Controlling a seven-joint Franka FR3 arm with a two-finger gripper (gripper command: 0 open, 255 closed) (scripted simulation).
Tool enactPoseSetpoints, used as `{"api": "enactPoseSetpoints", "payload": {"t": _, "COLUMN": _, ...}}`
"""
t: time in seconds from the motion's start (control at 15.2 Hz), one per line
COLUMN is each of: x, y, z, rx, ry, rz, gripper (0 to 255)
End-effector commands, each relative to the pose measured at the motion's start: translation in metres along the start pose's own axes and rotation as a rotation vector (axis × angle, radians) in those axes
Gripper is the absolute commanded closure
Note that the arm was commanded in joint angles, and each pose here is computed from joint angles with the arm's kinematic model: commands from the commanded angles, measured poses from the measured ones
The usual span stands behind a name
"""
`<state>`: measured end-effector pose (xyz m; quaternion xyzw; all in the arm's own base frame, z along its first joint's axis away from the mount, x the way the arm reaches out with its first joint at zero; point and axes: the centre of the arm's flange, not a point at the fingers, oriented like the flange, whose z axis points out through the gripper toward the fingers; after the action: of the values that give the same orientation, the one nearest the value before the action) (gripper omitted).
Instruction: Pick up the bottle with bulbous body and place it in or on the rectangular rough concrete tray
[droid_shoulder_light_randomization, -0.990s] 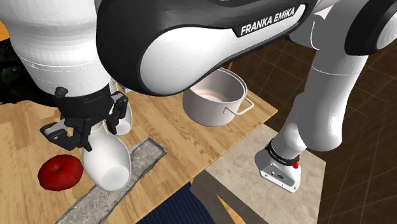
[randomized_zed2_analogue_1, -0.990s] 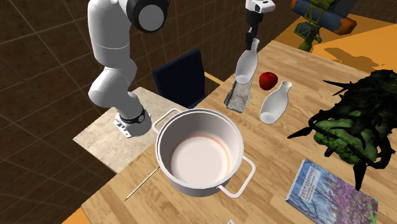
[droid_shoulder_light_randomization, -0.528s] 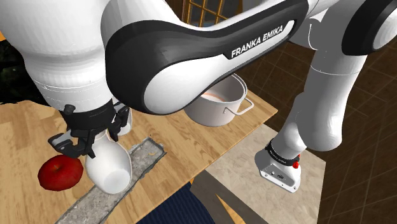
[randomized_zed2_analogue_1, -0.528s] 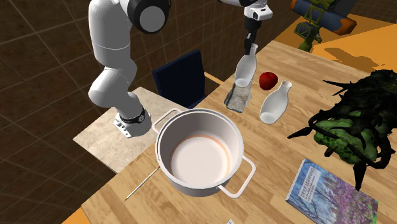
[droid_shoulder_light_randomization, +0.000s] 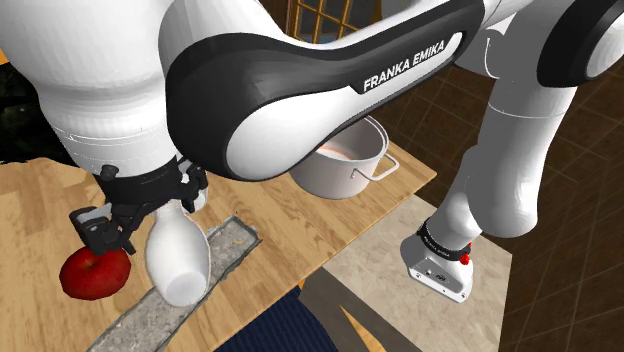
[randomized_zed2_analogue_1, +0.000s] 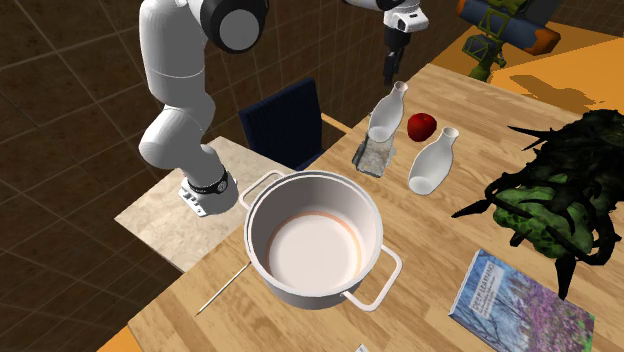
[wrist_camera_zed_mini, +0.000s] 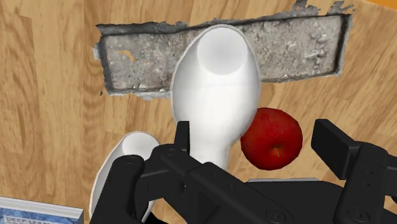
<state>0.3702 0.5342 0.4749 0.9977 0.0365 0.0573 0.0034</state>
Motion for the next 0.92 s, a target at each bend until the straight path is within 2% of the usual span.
{"api": "enactPoseSetpoints", "payload": {"t": 0.0, "x": 0.000, "y": 0.000, "z": 0.000, "rx": 0.000, "ry": 0.000, "rz": 0.000, "gripper": 0}}
{"api": "enactPoseSetpoints", "payload": {"t": 0.07, "x": 0.000, "y": 0.000, "z": 0.000, "rx": 0.000, "ry": 0.000, "rz": 0.000, "gripper": 0}}
{"api": "enactPoseSetpoints", "payload": {"t": 0.33, "x": 0.000, "y": 0.000, "z": -0.050, "rx": 0.000, "ry": 0.000, "rz": 0.000, "gripper": 0}}
{"api": "enactPoseSetpoints", "payload": {"t": 0.86, "x": 0.000, "y": 0.000, "z": -0.050, "rx": 0.000, "ry": 0.000, "rz": 0.000, "gripper": 0}}
